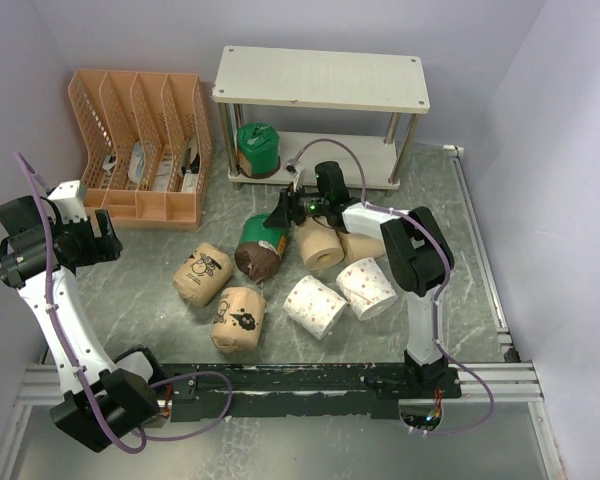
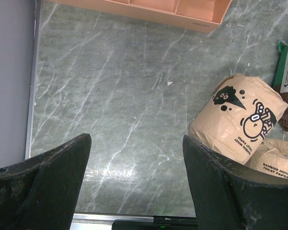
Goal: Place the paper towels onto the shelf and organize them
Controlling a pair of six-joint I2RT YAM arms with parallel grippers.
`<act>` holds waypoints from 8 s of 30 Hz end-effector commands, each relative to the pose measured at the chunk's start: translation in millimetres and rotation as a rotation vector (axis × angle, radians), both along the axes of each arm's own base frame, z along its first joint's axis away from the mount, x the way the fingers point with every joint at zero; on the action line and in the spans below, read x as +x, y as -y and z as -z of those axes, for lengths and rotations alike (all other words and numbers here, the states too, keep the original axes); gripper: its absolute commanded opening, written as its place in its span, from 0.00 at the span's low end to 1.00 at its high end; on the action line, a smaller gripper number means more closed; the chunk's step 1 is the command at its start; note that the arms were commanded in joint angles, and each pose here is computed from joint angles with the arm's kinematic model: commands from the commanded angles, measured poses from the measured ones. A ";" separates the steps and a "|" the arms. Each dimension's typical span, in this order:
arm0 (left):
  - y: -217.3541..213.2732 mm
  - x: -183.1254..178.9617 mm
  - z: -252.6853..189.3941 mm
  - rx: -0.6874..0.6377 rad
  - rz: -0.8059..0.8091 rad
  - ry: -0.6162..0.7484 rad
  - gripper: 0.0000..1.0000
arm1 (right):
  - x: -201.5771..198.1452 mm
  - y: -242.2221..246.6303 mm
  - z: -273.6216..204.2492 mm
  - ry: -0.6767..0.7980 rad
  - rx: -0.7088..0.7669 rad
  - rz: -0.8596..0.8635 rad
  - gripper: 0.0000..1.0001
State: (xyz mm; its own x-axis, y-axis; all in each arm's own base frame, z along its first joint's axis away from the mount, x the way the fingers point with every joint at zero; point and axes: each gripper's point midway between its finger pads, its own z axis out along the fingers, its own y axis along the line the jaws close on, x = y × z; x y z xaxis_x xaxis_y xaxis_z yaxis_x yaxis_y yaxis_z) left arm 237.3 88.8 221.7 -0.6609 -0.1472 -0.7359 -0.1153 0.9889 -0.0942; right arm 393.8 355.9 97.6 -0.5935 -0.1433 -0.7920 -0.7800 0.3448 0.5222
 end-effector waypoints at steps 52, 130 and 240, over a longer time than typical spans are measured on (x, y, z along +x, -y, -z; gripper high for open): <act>-2.9 0.9 -7.0 0.007 -0.013 0.029 0.88 | 132.3 54.3 -185.2 1.360 -0.978 0.782 0.00; 4.5 -6.7 -24.9 0.038 0.009 0.109 0.90 | -242.7 102.6 -49.2 -0.101 -0.354 0.996 0.83; 7.1 -9.6 -30.5 0.058 0.016 0.135 0.90 | 4.9 106.4 -211.7 0.827 -0.668 0.740 0.00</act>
State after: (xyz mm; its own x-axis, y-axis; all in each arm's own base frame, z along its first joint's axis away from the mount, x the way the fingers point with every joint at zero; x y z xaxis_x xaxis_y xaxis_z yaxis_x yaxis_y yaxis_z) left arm 225.4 81.1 249.4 -0.5744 -0.1009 -0.8124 -0.1018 0.9935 -0.0514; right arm 343.2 274.3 261.1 -0.2053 -0.4750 -0.8557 -0.5222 0.7926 -0.3148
